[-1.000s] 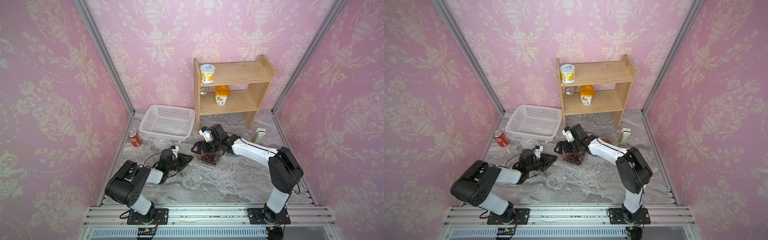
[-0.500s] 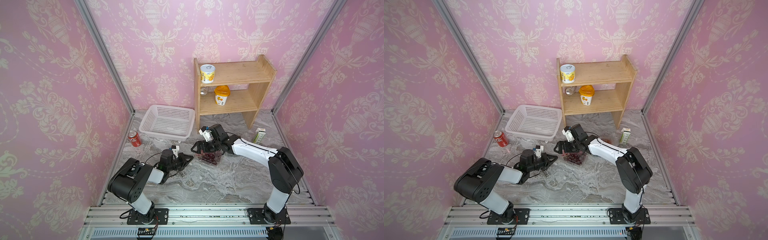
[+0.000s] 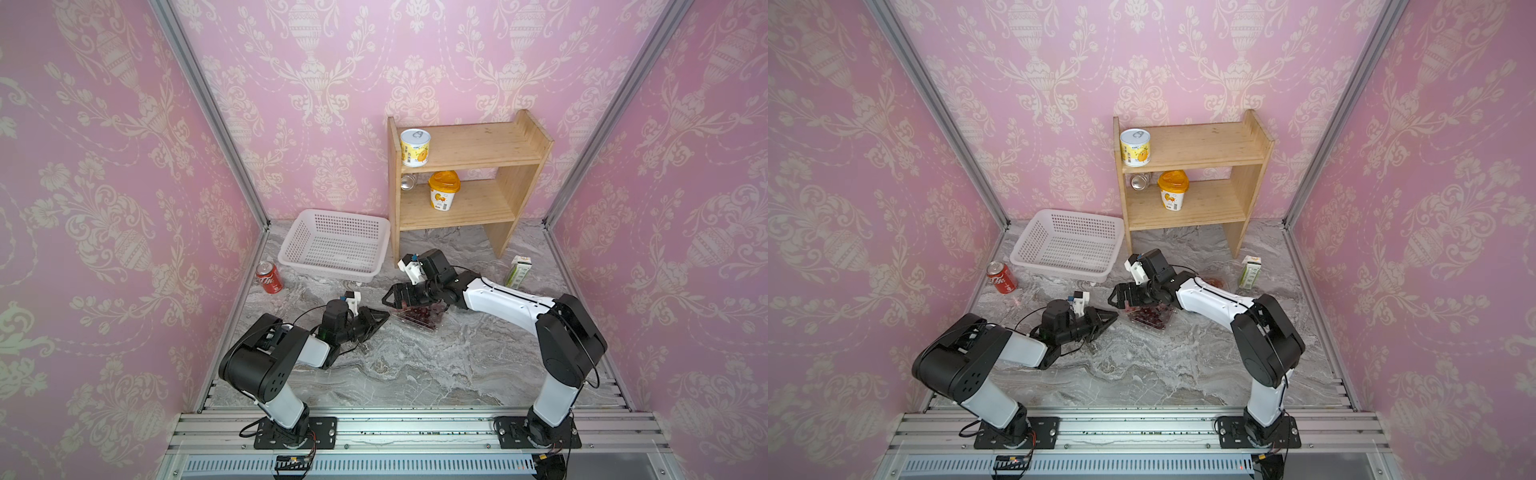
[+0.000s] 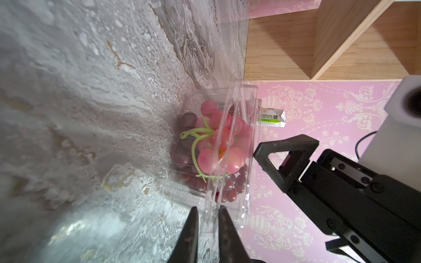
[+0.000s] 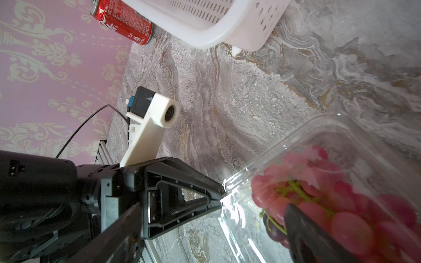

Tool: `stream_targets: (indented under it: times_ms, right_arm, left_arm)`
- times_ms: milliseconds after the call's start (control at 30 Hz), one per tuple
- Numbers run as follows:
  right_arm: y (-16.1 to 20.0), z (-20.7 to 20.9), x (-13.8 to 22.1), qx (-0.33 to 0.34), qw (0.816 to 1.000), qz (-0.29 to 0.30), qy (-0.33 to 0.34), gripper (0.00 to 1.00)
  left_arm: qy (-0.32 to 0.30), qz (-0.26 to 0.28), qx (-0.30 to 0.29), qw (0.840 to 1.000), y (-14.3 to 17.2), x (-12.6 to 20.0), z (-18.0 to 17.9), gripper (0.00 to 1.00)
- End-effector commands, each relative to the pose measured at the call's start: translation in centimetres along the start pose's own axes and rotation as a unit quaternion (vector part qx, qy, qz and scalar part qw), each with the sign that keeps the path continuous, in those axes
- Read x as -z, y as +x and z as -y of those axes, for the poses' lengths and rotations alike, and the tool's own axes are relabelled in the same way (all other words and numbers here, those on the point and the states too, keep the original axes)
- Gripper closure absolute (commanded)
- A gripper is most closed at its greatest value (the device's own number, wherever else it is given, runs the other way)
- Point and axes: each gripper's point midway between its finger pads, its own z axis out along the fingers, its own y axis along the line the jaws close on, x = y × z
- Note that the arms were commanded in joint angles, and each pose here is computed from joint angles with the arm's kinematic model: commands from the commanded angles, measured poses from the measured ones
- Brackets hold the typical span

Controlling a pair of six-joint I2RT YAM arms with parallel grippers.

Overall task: Pack grapes into containers
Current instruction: Close the packing box at the center of the board.

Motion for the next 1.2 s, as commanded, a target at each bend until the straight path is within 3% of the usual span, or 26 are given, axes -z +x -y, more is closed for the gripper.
stream_targets:
  times_ms: [0, 1167]
  right_arm:
    - [0.8, 0.2, -0.6, -0.008, 1.0, -0.01, 0.0, 0.01]
    - [0.9, 0.1, -0.7, -0.008, 1.0, -0.014, -0.003, 0.02]
  left_arm:
    - [-0.011, 0.007, 0.011, 1.0, -0.1, -0.2, -0.7, 0.8]
    - [-0.032, 0.012, 0.013, 0.999, 0.1, -1.4, -2.6, 1.0]
